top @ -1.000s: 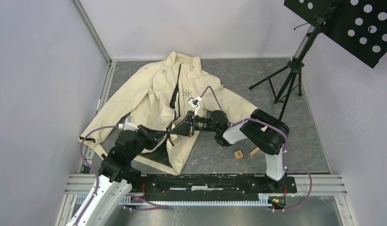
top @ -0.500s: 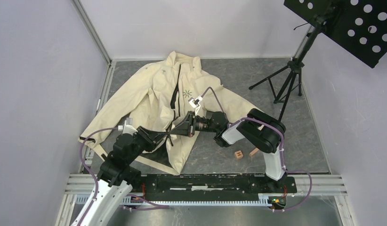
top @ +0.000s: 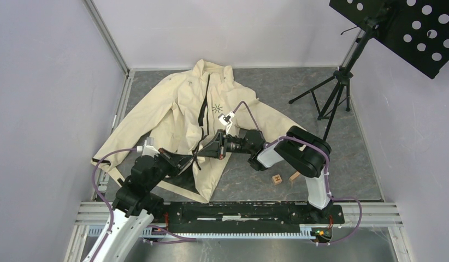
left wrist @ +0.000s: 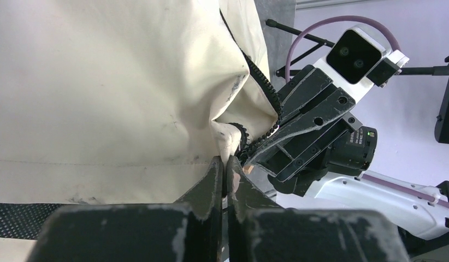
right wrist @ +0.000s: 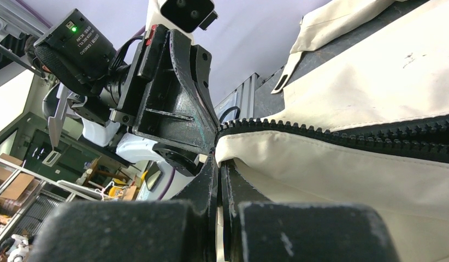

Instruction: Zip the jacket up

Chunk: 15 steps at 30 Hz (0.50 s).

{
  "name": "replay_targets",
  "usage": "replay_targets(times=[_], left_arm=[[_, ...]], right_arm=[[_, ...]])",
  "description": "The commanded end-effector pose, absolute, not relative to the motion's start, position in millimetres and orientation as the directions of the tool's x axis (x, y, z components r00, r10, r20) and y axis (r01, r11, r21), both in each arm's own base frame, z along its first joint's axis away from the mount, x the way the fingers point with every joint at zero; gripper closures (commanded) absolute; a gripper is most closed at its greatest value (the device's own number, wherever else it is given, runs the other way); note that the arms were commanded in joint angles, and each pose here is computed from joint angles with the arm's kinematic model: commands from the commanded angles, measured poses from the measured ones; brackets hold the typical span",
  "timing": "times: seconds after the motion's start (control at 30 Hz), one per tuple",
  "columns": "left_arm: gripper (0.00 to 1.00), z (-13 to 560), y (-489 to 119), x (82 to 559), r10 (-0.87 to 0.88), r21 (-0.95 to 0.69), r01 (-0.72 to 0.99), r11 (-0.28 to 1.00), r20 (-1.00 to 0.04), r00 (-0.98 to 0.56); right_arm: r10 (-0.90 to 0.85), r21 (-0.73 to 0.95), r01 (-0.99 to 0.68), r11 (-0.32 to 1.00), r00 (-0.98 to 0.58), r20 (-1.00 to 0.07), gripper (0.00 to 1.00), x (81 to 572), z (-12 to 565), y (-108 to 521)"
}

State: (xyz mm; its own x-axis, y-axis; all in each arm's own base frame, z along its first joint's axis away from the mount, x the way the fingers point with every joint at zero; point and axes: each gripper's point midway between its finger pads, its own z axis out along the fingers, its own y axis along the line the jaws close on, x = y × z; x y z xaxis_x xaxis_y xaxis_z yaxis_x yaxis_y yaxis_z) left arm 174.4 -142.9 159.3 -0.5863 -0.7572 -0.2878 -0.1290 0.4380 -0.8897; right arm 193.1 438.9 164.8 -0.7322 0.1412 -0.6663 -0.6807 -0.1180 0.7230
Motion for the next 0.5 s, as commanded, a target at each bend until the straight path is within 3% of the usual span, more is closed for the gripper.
replay_targets(times=[0.0,0.47], left_arm=[[0.98,159.5,-143.0,167.3,-0.707,-0.862,-0.095,0.498,-0.34,-0.621],[0.98,153.8,-164.4,151.2,-0.485,-0.802,0.084,0.591,-0.437,-0.758]], right_arm=[[0.201,0.674,-0.717,-0.175,-0.696,-0.689,1.0,197.2,187.1,441.6],[0.251,0.774,-0.583,-0.247,-0.81,-0.529,1.0,207.9,199.2,439.4]])
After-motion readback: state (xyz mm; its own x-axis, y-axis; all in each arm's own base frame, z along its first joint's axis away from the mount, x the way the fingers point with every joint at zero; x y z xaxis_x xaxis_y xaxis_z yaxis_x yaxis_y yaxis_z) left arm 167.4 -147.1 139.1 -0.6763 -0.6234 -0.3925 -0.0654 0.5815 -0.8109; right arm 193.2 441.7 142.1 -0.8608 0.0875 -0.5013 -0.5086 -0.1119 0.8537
